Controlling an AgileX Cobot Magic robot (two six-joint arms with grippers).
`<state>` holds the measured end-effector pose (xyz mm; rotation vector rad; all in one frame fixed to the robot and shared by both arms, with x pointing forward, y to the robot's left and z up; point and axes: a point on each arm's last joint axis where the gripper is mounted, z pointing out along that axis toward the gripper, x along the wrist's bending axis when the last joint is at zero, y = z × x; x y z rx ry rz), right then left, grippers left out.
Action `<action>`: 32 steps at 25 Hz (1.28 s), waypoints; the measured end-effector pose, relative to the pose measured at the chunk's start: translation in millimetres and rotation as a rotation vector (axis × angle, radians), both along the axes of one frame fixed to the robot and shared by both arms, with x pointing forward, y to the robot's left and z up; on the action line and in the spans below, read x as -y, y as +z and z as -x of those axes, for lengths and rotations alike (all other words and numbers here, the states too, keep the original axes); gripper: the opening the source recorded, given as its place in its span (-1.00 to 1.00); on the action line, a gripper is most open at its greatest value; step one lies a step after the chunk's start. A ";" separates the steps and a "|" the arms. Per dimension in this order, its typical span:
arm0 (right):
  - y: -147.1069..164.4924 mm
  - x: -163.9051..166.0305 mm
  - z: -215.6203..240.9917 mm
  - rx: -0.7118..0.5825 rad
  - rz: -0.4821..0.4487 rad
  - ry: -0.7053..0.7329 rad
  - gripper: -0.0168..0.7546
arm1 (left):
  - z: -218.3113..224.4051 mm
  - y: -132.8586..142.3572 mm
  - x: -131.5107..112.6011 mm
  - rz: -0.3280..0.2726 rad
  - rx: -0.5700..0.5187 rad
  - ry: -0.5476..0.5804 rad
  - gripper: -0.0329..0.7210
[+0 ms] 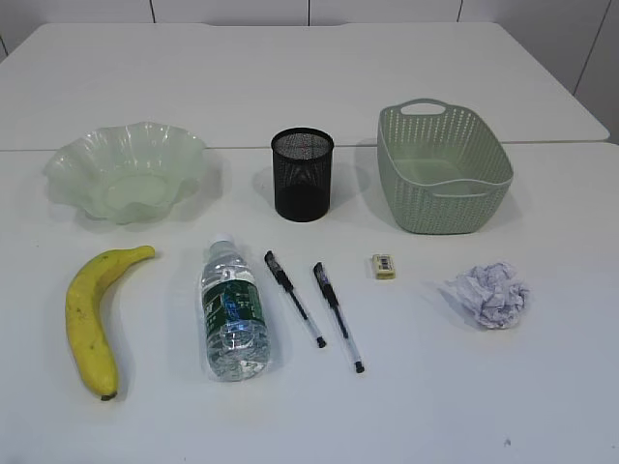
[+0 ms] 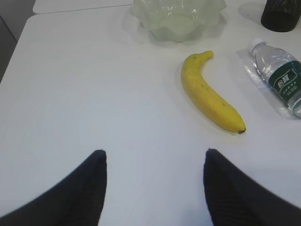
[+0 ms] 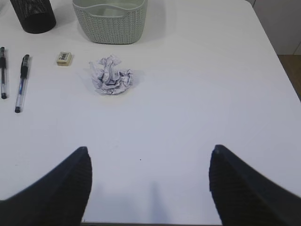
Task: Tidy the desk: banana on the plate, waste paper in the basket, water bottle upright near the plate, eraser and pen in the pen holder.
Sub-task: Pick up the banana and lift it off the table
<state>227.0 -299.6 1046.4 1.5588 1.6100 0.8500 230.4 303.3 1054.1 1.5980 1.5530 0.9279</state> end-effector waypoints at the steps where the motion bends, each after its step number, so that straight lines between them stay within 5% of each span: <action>1: 0.0 0.0 0.0 0.000 0.000 0.000 0.53 | 0.0 0.0 0.0 0.000 0.000 0.000 0.30; 32: 1.5 -0.2 -0.4 0.015 -0.002 0.001 0.53 | -0.7 0.1 0.7 0.008 -0.004 -0.026 0.24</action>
